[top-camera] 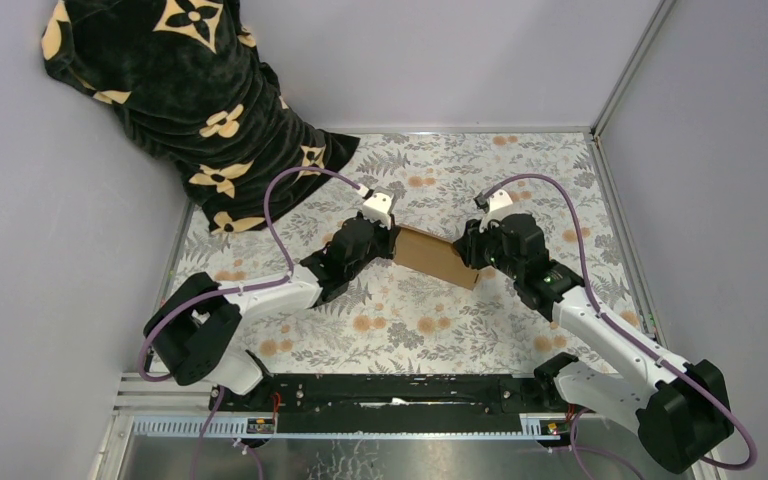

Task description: Fold the paper box

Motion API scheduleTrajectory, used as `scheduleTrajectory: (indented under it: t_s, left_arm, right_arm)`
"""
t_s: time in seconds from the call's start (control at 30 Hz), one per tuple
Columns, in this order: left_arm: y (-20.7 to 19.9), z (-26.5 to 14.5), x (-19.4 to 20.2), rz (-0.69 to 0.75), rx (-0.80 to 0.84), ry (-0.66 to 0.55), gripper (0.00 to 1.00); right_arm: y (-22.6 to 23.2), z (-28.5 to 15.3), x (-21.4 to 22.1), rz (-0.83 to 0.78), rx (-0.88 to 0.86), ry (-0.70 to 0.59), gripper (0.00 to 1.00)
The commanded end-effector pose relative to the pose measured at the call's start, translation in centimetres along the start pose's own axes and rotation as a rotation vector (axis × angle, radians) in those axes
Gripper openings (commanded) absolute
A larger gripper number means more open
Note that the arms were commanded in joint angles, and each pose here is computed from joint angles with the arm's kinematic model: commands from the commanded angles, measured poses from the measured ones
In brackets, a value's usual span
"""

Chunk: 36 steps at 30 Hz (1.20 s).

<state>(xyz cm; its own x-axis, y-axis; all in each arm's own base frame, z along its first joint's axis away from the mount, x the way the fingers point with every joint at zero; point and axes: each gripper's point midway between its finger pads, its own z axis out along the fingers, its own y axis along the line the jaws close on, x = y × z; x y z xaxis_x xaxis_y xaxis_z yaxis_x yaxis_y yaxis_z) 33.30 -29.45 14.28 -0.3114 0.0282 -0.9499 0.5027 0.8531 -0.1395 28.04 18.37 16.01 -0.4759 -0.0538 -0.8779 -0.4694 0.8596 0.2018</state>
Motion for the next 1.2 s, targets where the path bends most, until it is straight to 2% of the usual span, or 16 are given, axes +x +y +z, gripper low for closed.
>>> scheduleTrajectory:
  t_s: [0.0, 0.1, 0.37, 0.43, 0.47, 0.57, 0.63, 0.67, 0.97, 1.07, 1.17]
  left_arm:
    - [0.5, -1.1, 5.9, 0.043, -0.003, 0.181, 0.21]
    - [0.4, -1.3, 5.9, 0.030, 0.001, 0.187, 0.27]
    - [-0.1, -1.6, 5.1, 0.020, 0.015, 0.197, 0.35]
    - [-0.2, -1.7, 4.9, 0.021, 0.021, 0.205, 0.46]
    - [-0.3, -1.7, 4.9, 0.022, 0.026, 0.210, 0.49]
    - [-0.5, -1.6, 5.0, 0.024, 0.034, 0.220, 0.50]
    - [-0.7, -1.7, 5.2, 0.024, 0.048, 0.223, 0.58]
    - [-0.7, -1.7, 5.3, 0.022, 0.051, 0.221, 0.59]
    - [-1.4, -2.6, 4.6, 0.017, 0.101, 0.190, 0.59]
    - [-1.9, -3.1, 4.0, 0.015, 0.131, 0.176, 0.53]
    - [-2.2, -3.6, 3.4, 0.013, 0.149, 0.164, 0.42]
  right_arm:
    - [0.9, 0.2, -0.2, -0.009, -0.044, -0.018, 0.29]
    - [0.9, 0.2, 0.1, -0.009, -0.043, -0.012, 0.28]
    - [0.8, 0.5, 0.4, -0.008, -0.039, -0.001, 0.28]
    - [0.8, 0.5, 0.4, -0.007, -0.037, -0.001, 0.28]
    - [0.8, 0.6, 0.4, -0.007, -0.035, 0.000, 0.28]
    - [0.7, 0.7, 0.5, -0.004, -0.031, 0.000, 0.28]
    - [0.7, 0.7, 0.5, -0.003, -0.032, 0.002, 0.28]
    - [0.7, 0.7, 0.5, -0.005, -0.033, 0.003, 0.28]
    - [0.7, 1.1, 0.8, -0.001, -0.031, 0.011, 0.27]
    - [0.6, 1.1, 0.9, 0.002, -0.027, 0.014, 0.27]
    - [0.5, 1.2, 1.0, 0.004, -0.022, 0.018, 0.27]
